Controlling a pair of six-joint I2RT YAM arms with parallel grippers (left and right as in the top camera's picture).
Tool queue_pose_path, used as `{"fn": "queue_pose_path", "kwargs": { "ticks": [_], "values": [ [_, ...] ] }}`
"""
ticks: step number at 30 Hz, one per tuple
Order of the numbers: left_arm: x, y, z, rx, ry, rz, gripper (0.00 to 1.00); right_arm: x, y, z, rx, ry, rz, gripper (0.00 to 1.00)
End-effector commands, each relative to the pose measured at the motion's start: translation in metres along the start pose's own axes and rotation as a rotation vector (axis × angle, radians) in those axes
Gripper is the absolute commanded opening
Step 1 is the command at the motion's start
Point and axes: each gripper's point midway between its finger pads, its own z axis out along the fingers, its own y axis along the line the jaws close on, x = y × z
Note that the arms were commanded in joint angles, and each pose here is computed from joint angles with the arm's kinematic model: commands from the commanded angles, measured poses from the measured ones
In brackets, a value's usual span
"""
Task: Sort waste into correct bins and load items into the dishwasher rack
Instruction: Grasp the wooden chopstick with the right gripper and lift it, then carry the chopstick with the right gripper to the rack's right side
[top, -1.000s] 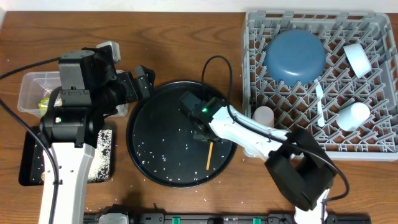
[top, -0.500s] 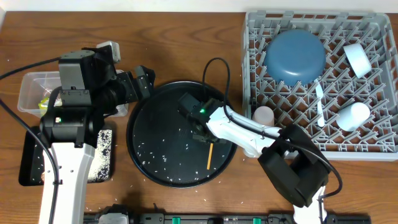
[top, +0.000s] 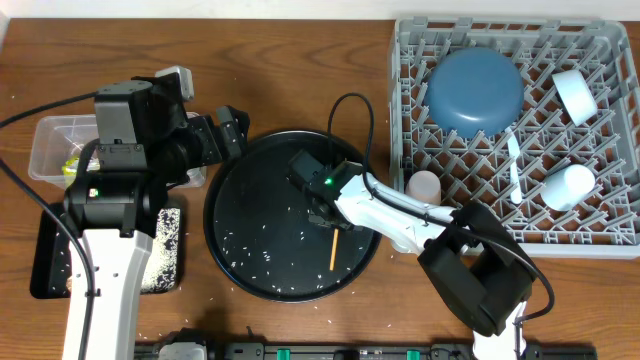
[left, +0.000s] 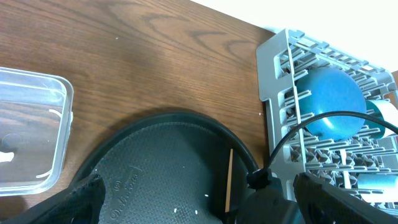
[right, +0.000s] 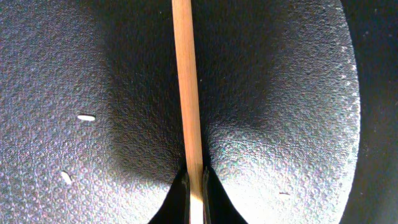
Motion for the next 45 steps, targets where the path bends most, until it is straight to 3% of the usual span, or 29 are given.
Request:
{"fn": "queue_pose_path", "kwargs": {
  "ticks": [1,13,24,29,36,45],
  "values": [
    [-0.007,-0.005,-0.006,0.014,-0.021,0.011,0.98,0.010,-0.019,0.022,0.085,0.032,-0.040,0.01],
    [-0.007,-0.005,-0.006,0.014,-0.021,0.011,0.98,-0.019,0.004,-0.035,-0.040,-0.050,-0.107,0.01],
    [-0.007,-0.005,-0.006,0.014,-0.021,0.011,0.98,-0.051,-0.010,-0.128,-0.195,-0.200,-0.177,0.01],
    [-0.007,-0.005,-0.006,0.014,-0.021,0.011,0.98,-0.079,-0.069,-0.164,-0.151,-0.256,-0.244,0.01],
    [-0.007,-0.005,-0.006,0.014,-0.021,0.011,0.98,-0.126,-0.196,-0.199,0.029,-0.345,-0.227,0.01],
    [-0.007,-0.005,-0.006,0.014,-0.021,0.011,0.98,-0.161,-0.291,-0.180,0.168,-0.316,-0.171,0.01]
  ]
}}
